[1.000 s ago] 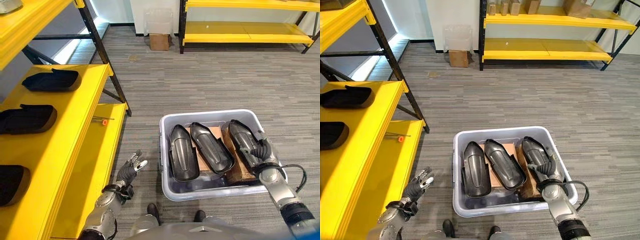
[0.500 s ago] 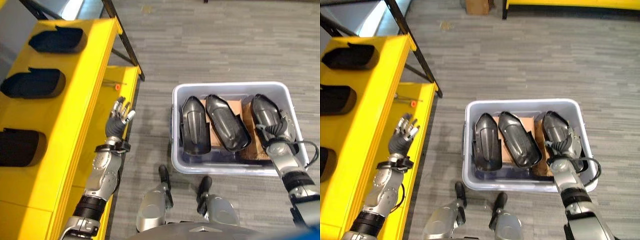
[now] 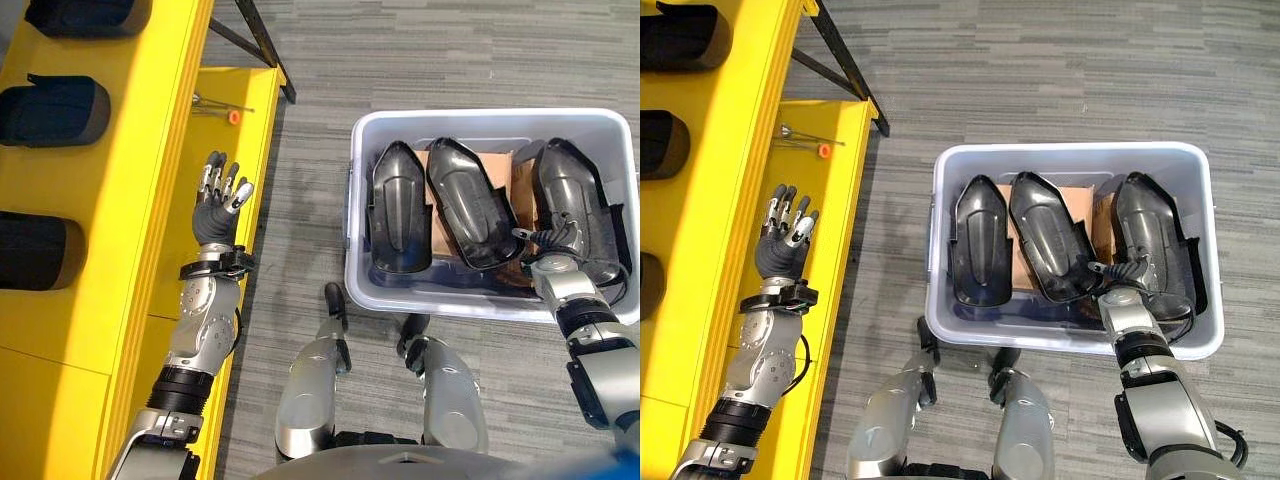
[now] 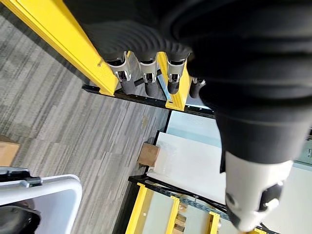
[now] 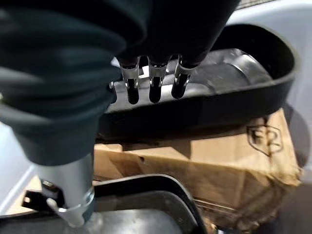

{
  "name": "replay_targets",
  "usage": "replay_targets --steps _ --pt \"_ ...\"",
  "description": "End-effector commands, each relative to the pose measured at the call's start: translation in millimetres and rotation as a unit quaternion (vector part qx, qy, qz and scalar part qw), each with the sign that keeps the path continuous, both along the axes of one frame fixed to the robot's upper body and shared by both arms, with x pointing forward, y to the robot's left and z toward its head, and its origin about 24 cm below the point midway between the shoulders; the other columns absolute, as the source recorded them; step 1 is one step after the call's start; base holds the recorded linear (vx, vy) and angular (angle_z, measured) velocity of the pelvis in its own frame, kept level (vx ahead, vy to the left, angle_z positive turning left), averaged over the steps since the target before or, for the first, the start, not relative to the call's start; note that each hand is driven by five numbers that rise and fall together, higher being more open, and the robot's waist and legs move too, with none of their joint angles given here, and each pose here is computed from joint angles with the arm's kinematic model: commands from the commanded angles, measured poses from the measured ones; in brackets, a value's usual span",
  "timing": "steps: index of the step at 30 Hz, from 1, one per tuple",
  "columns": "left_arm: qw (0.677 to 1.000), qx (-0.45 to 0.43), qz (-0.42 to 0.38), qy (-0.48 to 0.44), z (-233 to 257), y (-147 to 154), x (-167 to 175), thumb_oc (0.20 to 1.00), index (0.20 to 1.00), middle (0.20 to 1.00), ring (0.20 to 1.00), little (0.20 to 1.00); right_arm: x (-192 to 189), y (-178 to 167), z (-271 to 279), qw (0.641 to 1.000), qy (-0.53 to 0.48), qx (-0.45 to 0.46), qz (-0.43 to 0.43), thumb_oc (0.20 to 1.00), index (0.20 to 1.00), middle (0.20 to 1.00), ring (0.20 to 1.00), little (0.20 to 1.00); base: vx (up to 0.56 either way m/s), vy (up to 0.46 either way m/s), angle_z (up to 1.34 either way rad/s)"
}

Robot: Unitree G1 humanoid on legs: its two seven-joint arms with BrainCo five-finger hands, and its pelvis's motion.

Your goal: Move parts from the plastic box to the shelf.

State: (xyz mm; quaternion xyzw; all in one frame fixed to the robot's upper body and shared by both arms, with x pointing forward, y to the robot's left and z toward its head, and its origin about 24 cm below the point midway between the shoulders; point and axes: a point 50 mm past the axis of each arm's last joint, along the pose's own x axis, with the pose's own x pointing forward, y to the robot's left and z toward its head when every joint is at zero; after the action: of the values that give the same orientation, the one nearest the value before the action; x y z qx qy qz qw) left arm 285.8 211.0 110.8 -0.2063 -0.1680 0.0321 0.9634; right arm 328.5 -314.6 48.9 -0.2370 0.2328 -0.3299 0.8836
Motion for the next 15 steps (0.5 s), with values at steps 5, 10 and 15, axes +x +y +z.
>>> replay_targets --steps 5,10,15 --pt "0.998 0.006 -0.021 -0.051 19 -5 1 1.0 1.0 1.0 1.0 1.0 10 -8 17 0.999 -0.001 0.034 -0.001 1.0 1.0 1.0 1.0 1.0 0.0 0.0 0.0" --pt "0.999 0.007 -0.03 -0.045 17 -8 0 1.0 1.0 1.0 1.0 1.0 21 12 18 0.993 -0.025 0.078 0.083 1.0 1.0 1.0 1.0 1.0 0.0 0.0 0.0" --pt "0.999 0.006 -0.03 -0.04 15 -8 -1 1.0 1.0 1.0 1.0 1.0 29 31 26 0.988 -0.052 0.06 0.13 1.0 1.0 1.0 1.0 1.0 0.0 0.008 -0.03"
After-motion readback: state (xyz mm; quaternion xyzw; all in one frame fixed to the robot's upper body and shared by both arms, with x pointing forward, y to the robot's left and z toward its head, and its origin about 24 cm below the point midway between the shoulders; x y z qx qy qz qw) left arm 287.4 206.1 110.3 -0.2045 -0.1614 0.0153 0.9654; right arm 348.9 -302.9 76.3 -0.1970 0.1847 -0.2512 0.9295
